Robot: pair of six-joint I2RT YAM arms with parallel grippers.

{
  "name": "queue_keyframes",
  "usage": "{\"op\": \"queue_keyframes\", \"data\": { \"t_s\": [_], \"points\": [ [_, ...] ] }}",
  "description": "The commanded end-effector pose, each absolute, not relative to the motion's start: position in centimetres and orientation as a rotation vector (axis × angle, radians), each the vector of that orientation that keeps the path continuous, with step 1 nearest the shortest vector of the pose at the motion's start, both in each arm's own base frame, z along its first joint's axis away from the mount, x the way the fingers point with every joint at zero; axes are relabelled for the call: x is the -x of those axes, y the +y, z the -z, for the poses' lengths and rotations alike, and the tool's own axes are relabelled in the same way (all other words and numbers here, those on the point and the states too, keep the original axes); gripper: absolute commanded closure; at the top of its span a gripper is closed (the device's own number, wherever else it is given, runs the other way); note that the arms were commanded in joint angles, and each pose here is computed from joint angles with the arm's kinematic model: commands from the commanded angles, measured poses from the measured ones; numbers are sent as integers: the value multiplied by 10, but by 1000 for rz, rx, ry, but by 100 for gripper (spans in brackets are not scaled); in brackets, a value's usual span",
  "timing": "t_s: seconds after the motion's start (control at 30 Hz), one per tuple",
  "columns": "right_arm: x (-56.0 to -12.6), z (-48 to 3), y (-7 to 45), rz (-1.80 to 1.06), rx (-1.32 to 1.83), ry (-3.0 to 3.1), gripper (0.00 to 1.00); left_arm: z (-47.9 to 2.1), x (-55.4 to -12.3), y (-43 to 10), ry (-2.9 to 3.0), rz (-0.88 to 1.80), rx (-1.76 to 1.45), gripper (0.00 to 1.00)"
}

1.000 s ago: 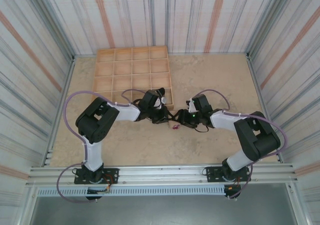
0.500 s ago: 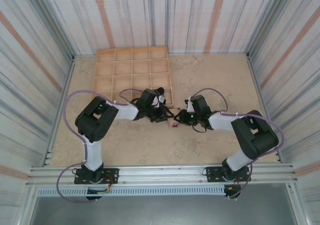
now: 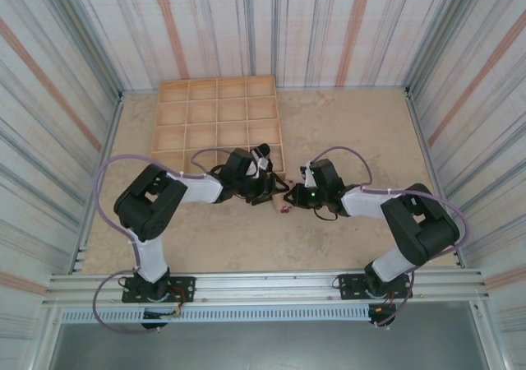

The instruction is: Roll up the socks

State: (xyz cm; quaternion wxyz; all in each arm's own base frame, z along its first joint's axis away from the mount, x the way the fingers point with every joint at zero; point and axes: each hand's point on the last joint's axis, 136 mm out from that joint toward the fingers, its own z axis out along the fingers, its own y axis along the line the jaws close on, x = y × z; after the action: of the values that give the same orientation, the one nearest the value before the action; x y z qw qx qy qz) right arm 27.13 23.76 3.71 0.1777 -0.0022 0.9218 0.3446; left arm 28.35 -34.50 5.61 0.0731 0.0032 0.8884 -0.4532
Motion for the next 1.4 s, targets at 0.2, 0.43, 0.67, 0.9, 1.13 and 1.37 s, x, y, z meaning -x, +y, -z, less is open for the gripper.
{"op": "queue_keyframes", "data": {
  "t_s": [0.2, 0.43, 0.67, 0.9, 1.13, 1.37],
  "points": [
    [-259, -63, 230, -915, -33, 2718, 100, -74, -265, -271, 2800, 853, 8, 1],
    [-284, -110, 250, -963, -41, 2678, 100, -118, -266, -225, 2749, 694, 62, 1],
    [-326, -145, 300, -1027, 5, 2608, 100, -166, -266, -174, 2706, 624, 148, 1],
    [-360, -136, 365, -1058, -46, 2645, 100, -191, -260, -138, 2663, 563, 188, 1],
    [-379, -104, 408, -978, -111, 2649, 100, -194, -247, -116, 2659, 493, 226, 1],
    [-387, -66, 413, -830, -191, 2647, 100, -192, -239, -106, 2661, 485, 248, 1]
  ]
}}
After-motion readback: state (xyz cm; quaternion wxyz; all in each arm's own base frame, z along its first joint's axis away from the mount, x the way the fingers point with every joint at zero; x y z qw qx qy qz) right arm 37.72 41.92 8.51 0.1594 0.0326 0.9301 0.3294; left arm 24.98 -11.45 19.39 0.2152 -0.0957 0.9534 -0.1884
